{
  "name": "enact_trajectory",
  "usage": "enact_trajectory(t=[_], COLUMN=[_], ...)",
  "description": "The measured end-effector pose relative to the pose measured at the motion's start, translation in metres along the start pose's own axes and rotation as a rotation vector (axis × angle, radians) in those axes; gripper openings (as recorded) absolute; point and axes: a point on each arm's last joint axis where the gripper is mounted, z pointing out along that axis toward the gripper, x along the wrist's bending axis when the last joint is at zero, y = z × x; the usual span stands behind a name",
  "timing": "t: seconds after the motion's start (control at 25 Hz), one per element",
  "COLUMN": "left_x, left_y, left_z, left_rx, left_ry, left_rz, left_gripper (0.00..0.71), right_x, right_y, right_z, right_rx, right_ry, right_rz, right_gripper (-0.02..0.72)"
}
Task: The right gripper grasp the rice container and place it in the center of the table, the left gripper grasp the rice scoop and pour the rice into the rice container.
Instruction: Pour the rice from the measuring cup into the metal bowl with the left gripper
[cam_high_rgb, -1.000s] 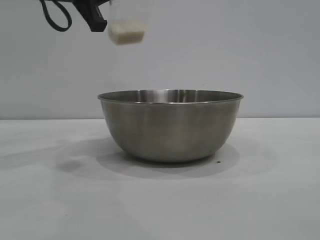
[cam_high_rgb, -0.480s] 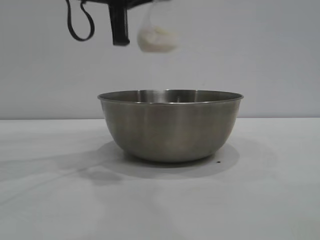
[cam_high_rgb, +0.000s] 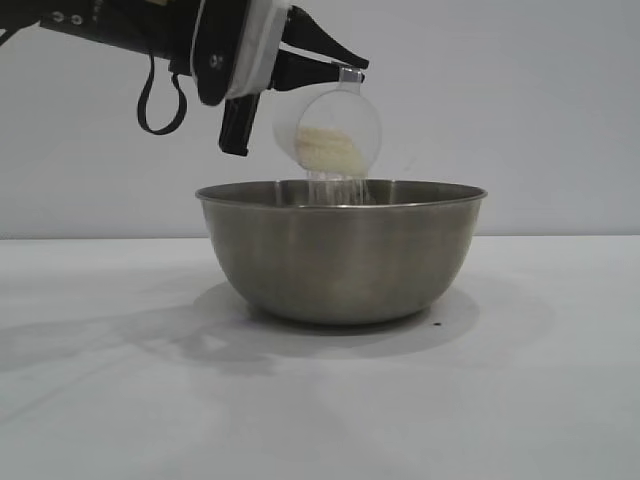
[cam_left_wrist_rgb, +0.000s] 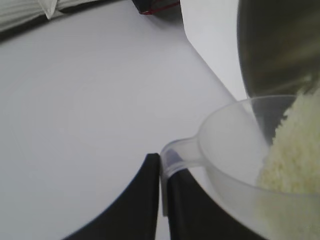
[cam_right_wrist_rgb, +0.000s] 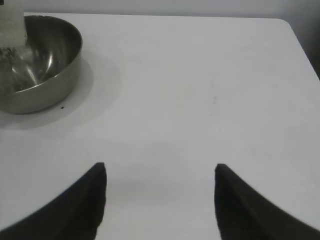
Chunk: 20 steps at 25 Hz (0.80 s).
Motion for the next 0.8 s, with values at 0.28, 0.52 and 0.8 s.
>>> enact_trajectory(t=[0.28,0.52,0.8], left_x=[0.0,0.0,-0.0014], left_y=[-0.0002,-0.0002,-0.0002], left_z=[0.0,0.0,0.0], left_rx=[0.002,0.002,-0.003], left_ry=[0.0,0.0,-0.016], left_rz=[0.237,0.417,0.632], left_gripper=[0.0,0.0,0.0], right_x=[0.0,0.0,0.0], right_y=[0.0,0.0,0.0], right_z=[0.0,0.0,0.0], right_rx=[0.0,0.0,0.0], right_ry=[0.0,0.0,0.0], right_rz=[0.0,0.0,0.0], right_gripper=[0.399,0.399,0.399])
